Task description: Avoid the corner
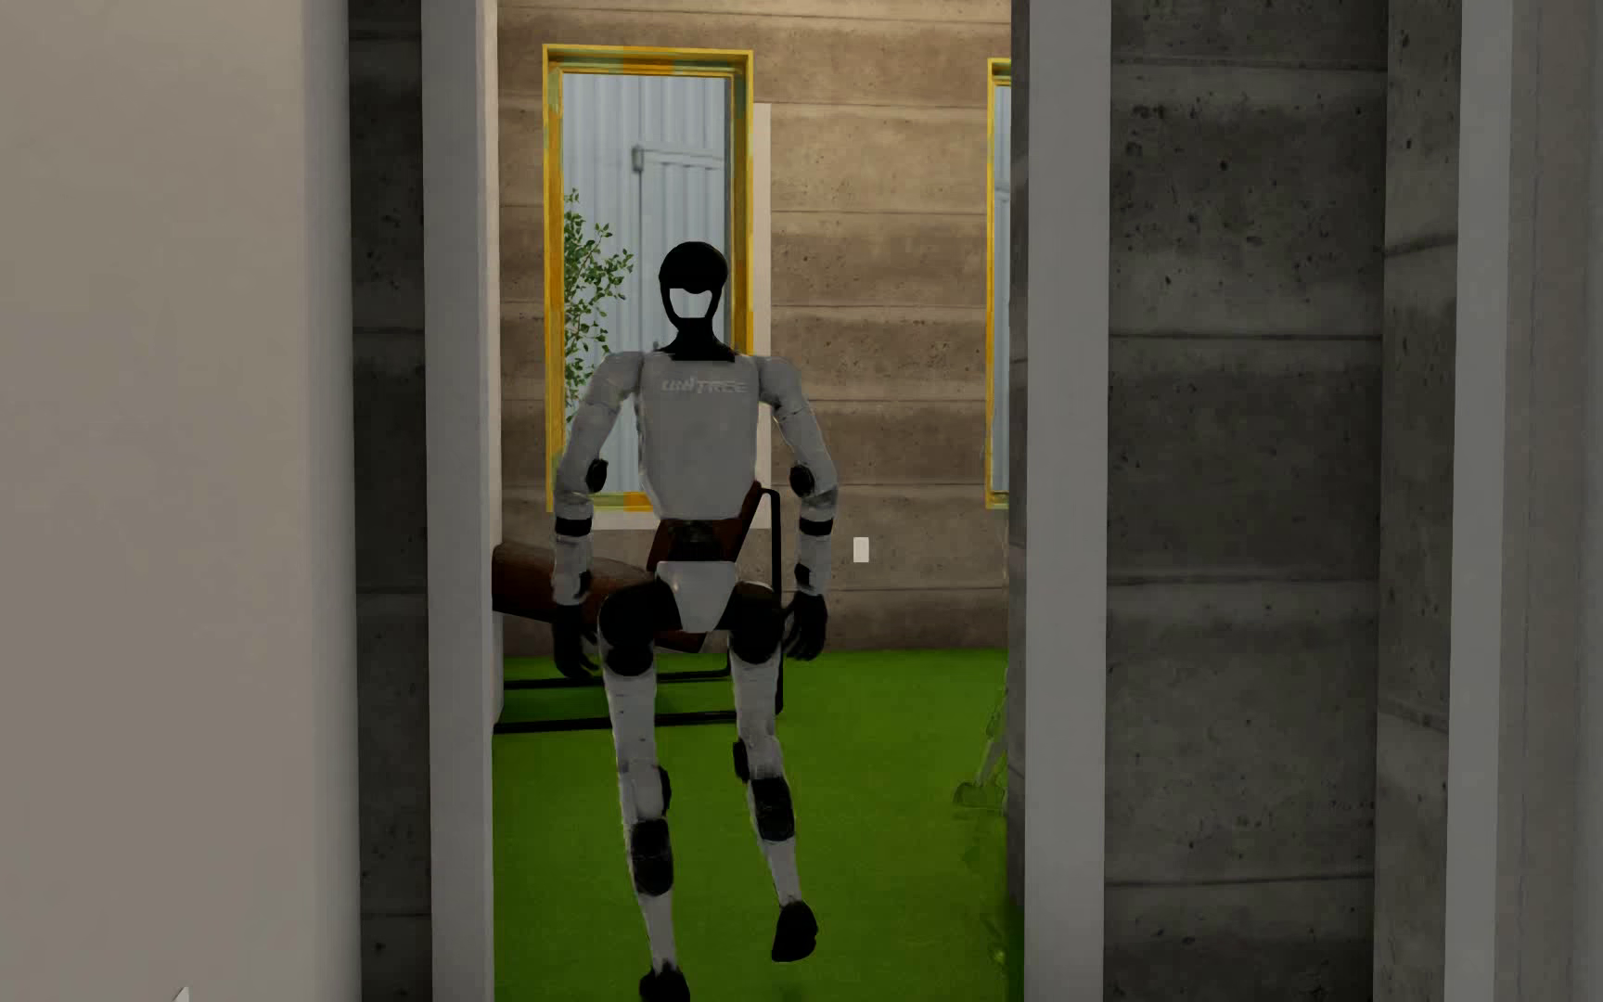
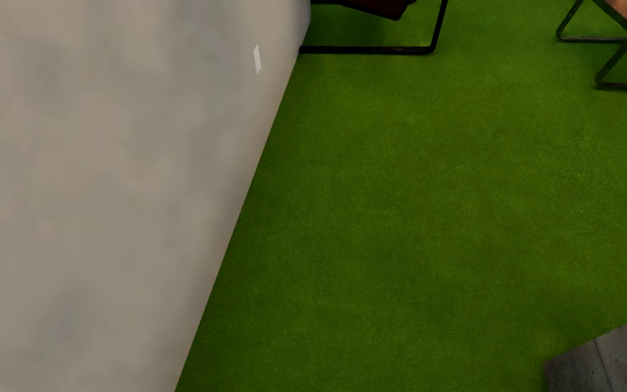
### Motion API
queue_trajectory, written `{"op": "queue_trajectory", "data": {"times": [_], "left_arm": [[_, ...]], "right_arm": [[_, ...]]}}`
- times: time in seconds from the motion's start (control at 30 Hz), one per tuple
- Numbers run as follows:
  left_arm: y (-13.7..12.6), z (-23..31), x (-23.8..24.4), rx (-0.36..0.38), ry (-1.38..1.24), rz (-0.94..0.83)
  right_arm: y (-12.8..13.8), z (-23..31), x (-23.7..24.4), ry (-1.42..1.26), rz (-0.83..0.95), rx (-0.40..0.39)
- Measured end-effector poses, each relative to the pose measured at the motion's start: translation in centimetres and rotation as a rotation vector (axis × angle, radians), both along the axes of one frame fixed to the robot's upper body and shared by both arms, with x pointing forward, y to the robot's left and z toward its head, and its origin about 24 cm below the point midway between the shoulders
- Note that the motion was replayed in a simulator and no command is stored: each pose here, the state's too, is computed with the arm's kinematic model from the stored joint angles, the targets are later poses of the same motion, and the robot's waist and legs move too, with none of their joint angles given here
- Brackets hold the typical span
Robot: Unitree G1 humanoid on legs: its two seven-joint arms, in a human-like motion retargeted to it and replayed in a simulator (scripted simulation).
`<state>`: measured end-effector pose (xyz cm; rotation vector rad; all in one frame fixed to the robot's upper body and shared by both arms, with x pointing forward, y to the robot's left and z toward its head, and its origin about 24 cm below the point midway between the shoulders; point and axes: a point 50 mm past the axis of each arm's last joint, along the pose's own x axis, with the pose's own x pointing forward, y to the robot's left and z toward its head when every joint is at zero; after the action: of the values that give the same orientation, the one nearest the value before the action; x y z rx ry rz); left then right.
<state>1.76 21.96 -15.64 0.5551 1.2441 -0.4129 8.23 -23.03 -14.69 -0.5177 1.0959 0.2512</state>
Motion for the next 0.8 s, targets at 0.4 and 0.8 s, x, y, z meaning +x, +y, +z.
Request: {"op": "queue_trajectory", "data": {"times": [0.4,0.8], "left_arm": [[0.5,0.4,2.7,0.011,-0.067,-0.029],[-3.6,0.0,0.8,-0.111,-0.051,-0.004]], "right_arm": [[0.0,-1.2,-5.6,0.179,0.020,-0.019],[-1.1,0.0,-2.2,0.042,-0.030,-0.020]]}}
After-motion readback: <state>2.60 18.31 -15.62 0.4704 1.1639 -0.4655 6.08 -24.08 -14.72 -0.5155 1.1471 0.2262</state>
